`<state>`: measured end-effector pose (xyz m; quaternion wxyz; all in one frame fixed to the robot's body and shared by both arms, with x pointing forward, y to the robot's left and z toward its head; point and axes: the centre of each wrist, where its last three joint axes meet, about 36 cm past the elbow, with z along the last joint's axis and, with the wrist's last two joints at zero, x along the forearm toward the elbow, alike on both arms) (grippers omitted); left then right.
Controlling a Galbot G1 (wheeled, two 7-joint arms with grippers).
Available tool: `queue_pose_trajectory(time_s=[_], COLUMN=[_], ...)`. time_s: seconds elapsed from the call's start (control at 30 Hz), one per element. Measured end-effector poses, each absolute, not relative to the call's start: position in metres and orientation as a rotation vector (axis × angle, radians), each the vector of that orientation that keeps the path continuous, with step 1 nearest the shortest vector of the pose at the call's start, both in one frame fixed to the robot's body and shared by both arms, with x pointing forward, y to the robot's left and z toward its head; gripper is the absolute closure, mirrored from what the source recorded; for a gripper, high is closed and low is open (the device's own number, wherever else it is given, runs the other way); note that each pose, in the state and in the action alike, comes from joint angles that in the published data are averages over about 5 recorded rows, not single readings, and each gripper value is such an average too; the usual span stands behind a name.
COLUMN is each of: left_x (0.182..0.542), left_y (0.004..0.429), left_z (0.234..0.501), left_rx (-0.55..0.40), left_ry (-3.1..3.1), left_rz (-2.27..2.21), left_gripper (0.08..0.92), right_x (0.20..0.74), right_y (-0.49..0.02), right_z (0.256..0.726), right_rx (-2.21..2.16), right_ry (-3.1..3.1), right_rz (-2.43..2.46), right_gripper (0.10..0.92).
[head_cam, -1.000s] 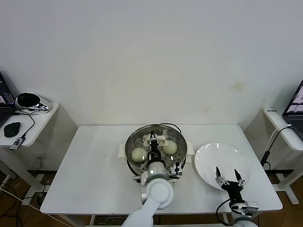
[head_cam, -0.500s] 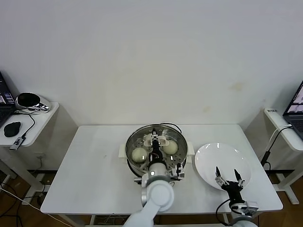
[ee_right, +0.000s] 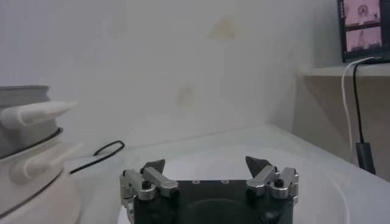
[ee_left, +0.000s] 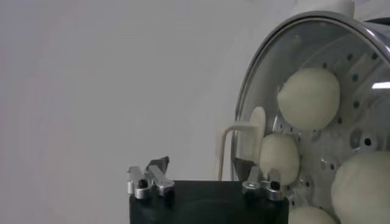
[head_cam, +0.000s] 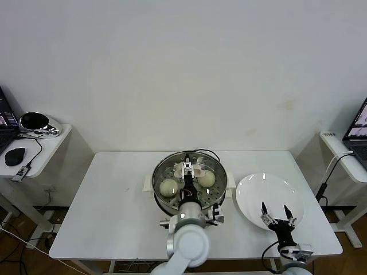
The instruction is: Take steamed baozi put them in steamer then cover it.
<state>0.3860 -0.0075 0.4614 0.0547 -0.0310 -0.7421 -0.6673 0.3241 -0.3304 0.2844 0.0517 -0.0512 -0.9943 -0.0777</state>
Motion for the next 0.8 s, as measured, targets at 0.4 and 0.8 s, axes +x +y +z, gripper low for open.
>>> queue_pose_trajectory(time_s=[0.4, 0.8], left_x=[0.361, 0.337], left_y=[0.008, 0.086], left_z=[0.478, 0.512], left_rx=[-0.084, 0.031], left_ry=[-2.327, -2.613], left_rz=[-1.993, -1.626], left_gripper=[0.177, 0.177], right_x=[0.321, 0.305], right_y=[-0.331, -0.325], right_z=[0.286, 0.293], right_rx=[-0.152, -0.05], right_ry=[-3.024, -3.017], right_rz=[-0.231, -0.142], right_gripper=[0.2, 0.2])
